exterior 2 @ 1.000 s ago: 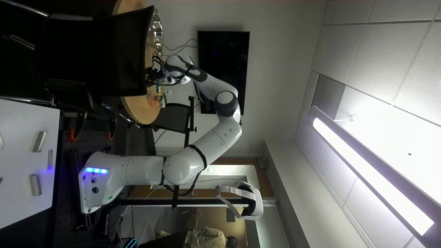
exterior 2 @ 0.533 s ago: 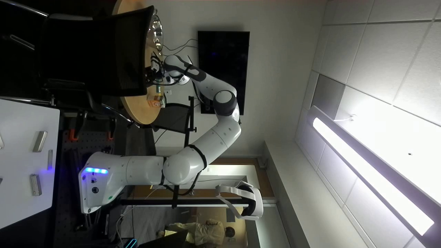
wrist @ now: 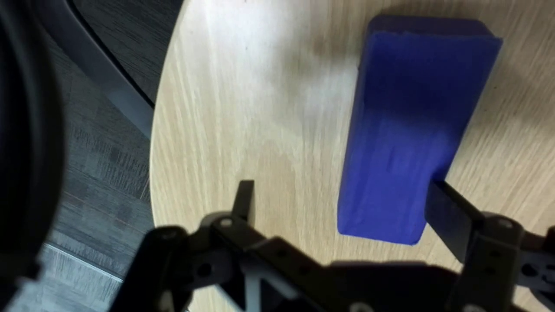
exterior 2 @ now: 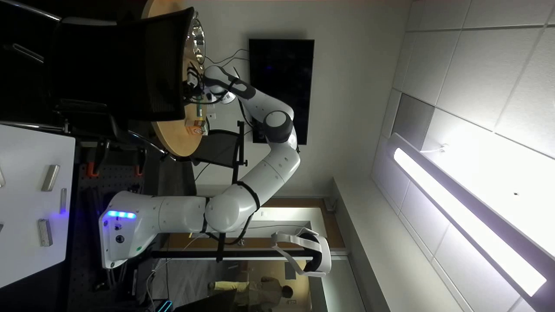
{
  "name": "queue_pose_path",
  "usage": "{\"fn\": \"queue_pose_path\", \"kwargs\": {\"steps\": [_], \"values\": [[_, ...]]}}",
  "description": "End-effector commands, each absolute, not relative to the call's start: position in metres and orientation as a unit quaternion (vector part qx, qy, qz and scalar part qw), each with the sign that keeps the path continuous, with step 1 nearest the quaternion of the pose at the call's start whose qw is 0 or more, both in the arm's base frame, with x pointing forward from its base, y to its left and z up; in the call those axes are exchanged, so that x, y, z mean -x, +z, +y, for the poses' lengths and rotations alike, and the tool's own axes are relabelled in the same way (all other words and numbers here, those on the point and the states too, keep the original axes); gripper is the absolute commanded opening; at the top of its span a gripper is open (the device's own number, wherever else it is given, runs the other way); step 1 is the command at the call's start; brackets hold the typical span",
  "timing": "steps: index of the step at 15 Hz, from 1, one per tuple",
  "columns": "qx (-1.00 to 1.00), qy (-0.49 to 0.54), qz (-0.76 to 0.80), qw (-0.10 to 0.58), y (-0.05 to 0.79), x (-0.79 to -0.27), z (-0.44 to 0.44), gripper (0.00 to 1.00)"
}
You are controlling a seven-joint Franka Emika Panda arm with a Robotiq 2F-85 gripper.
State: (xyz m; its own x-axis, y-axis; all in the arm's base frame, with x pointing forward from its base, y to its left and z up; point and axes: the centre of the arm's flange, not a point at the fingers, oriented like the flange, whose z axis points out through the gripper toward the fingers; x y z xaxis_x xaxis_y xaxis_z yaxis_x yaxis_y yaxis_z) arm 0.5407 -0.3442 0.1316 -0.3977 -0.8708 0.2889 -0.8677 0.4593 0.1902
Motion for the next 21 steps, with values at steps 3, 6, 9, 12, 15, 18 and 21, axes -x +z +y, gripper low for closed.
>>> {"fn": "queue_pose_path", "kwargs": {"steps": [3,6,9,12,15,18,21], "values": [[-0.528,-0.005,-0.832,0.168,0.124,-0.562,-0.355,1.0],[-0.529,-0.003,-0.832,0.168,0.12,-0.567,-0.357,1.0],[-0.531,-0.002,-0.831,0.169,0.117,-0.57,-0.356,1.0],[-0.533,-0.001,-0.829,0.169,0.114,-0.571,-0.356,0.93],[-0.531,0.001,-0.831,0.168,0.115,-0.572,-0.357,0.58],[-0.528,0.004,-0.833,0.166,0.117,-0.573,-0.36,0.36],[-0.519,0.005,-0.84,0.161,0.12,-0.573,-0.366,0.31]]}}
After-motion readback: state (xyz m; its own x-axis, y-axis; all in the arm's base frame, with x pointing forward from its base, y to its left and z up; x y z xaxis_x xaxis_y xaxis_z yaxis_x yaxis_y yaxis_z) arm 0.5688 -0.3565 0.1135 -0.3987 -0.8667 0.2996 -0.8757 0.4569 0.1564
